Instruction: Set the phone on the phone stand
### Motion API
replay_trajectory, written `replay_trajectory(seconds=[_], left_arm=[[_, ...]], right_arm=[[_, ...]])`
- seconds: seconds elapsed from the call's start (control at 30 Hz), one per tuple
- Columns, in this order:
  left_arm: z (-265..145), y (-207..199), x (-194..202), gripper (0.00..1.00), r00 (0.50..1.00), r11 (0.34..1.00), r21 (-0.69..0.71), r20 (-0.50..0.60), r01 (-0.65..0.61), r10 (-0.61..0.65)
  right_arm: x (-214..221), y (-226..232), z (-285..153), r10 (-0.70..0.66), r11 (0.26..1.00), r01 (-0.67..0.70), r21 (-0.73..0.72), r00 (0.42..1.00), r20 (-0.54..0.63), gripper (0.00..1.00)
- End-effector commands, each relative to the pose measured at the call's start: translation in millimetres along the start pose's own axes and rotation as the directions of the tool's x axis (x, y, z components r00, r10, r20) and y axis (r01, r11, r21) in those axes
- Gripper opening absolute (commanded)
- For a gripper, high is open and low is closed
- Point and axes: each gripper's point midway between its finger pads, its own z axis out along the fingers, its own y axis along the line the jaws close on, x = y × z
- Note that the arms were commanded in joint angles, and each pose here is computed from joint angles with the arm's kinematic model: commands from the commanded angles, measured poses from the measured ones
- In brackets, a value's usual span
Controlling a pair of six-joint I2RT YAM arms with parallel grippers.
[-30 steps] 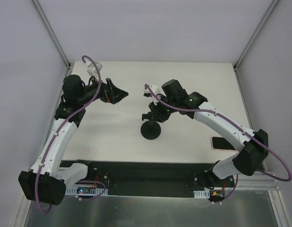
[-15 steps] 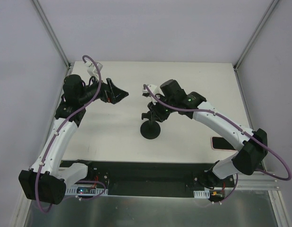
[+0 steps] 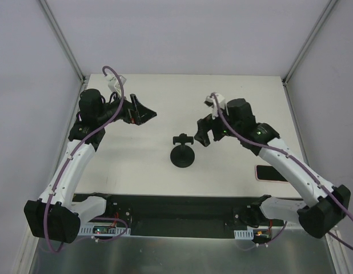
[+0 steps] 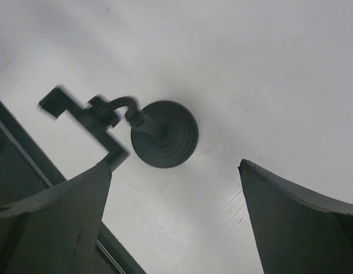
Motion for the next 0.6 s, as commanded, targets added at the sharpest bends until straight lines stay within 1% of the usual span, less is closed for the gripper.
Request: replay_trajectory(seconds=[0.0,0.03,0.07,0.1,0.13,0.17,0.2,0.23,0.27,0.3,0.33,0.37,0.4,0.43,0.5,0.57], left_arm=[[-1,-15,-7,0.99,1.0,0.998,0.055,0.012,-0.025,0.024],[0,-14,-7,0.99,1.0,0.998,0.055,0.012,-0.026,0.026],[0,-14,-7,0.99,1.0,0.998,0.055,0.012,-0.026,0.026],[-1,-15,-7,0.99,1.0,0.998,0.057,0.011,-0.025,0.024],[0,-15,-7,0.99,1.0,0.998,0.057,0.011,-0.025,0.024],[0,-15,-7,0.99,1.0,0.998,0.058,0.01,-0.025,0.024],[-1,-15,-7,0.99,1.0,0.998,0.059,0.011,-0.024,0.024],[0,-15,-7,0.99,1.0,0.998,0.058,0.01,-0.023,0.023],[-1,-16,-8,0.99,1.0,0.998,0.06,0.013,-0.027,0.026],[-1,-17,-7,0.99,1.0,0.998,0.062,0.011,-0.024,0.023],[-1,-17,-8,0.99,1.0,0.998,0.061,0.012,-0.023,0.023],[-1,-17,-7,0.99,1.0,0.998,0.062,0.012,-0.023,0.023],[-1,-17,-8,0.99,1.0,0.998,0.061,0.012,-0.023,0.023],[-2,-18,-8,0.99,1.0,0.998,0.062,0.014,-0.026,0.025],[-2,-18,-8,0.99,1.0,0.998,0.063,0.014,-0.026,0.025],[-2,-17,-8,0.99,1.0,0.998,0.062,0.013,-0.025,0.024]], right_arm=[[-44,-49,-36,0.273,0.949,-0.309,0.064,0.905,0.328,0.97],[-41,-80,-47,0.351,0.879,-0.445,0.171,0.847,0.4,0.97],[-25,-103,-52,0.501,0.744,-0.633,0.215,0.741,0.447,0.97],[0,-144,-69,0.586,0.544,-0.782,0.304,0.614,0.529,0.96],[56,-166,-87,0.653,0.287,-0.844,0.453,0.519,0.552,0.97],[83,-176,-97,0.691,0.122,-0.874,0.47,0.414,0.592,0.96],[109,-194,-115,0.682,-0.127,-0.902,0.412,0.222,0.697,0.97],[141,-190,-123,0.696,-0.242,-0.85,0.468,0.183,0.694,0.96],[155,-191,-129,0.685,-0.307,-0.824,0.477,0.156,0.712,0.97],[178,-195,-139,0.652,-0.419,-0.784,0.458,0.092,0.753,0.97],[197,-189,-143,0.659,-0.481,-0.737,0.475,0.053,0.75,0.97],[213,-189,-151,0.634,-0.545,-0.703,0.457,0.01,0.773,0.97],[232,-183,-150,0.628,-0.589,-0.664,0.461,-0.017,0.778,0.97],[242,-181,-153,0.594,-0.63,-0.648,0.428,-0.048,0.803,0.97],[262,-180,-160,0.542,-0.695,-0.605,0.389,-0.086,0.836,0.97],[284,-176,-164,0.509,-0.742,-0.561,0.367,-0.117,0.853,0.97]])
